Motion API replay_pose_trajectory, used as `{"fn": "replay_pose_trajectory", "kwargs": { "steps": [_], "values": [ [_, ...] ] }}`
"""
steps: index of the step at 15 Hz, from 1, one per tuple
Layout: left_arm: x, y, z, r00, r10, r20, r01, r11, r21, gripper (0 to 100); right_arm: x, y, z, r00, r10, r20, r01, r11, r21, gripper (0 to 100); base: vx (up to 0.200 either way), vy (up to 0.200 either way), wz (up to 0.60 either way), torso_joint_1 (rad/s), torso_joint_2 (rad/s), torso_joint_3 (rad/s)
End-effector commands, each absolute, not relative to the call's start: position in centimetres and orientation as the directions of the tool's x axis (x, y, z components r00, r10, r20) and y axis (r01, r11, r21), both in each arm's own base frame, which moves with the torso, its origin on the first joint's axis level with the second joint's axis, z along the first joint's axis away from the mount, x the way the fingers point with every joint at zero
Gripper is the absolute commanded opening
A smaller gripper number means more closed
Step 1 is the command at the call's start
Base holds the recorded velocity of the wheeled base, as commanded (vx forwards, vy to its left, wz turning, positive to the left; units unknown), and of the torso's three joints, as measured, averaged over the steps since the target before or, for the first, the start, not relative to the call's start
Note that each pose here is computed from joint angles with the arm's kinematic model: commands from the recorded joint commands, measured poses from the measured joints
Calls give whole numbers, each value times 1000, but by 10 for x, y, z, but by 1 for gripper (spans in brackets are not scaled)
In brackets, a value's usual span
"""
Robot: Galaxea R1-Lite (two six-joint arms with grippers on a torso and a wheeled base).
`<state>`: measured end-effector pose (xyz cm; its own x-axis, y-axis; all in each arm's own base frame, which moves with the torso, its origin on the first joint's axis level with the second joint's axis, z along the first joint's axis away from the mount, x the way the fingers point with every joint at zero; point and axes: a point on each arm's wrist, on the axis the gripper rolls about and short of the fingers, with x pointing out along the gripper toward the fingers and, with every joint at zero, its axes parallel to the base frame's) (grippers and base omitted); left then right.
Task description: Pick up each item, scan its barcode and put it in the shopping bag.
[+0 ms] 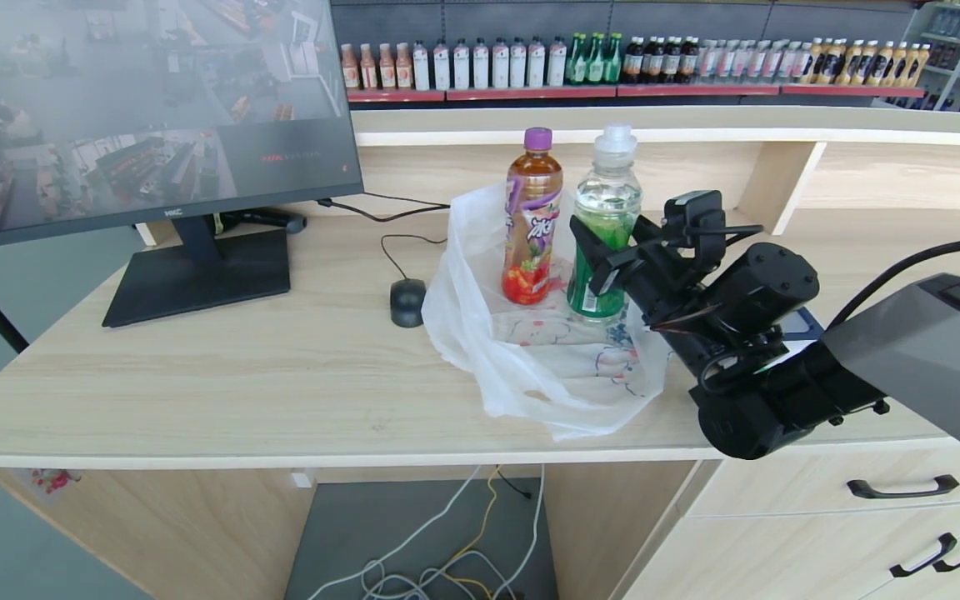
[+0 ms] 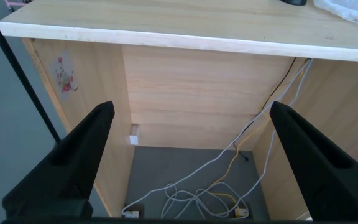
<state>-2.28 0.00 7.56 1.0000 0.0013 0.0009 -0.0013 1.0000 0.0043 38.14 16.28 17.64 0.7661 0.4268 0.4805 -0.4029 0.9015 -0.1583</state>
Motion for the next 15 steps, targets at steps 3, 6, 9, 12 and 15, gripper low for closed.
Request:
{"fn": "replay_pose_trajectory", "kwargs": {
  "steps": [3, 6, 9, 12, 15],
  "values": [
    [-23, 0, 76, 1000, 2, 2, -2, 1000, 5, 100, 382, 163, 169, 778, 431, 457, -406, 900, -158, 0, 0, 0, 0, 0, 0, 0],
    [-23, 0, 76, 1000, 2, 2, -2, 1000, 5, 100, 381, 162, 165, 784, 434, 443, -407, 899, -159, 0, 0, 0, 0, 0, 0, 0],
    [-23, 0, 76, 1000, 2, 2, -2, 1000, 5, 100, 380, 162, 162, 791, 436, 430, -410, 898, -159, 0, 0, 0, 0, 0, 0, 0],
    [-23, 0, 76, 1000, 2, 2, -2, 1000, 5, 100, 380, 162, 163, 789, 436, 432, -409, 899, -159, 0, 0, 0, 0, 0, 0, 0],
    [-23, 0, 76, 1000, 3, 2, -3, 1000, 5, 100, 379, 161, 161, 792, 437, 426, -411, 898, -157, 0, 0, 0, 0, 0, 0, 0]
  ]
}}
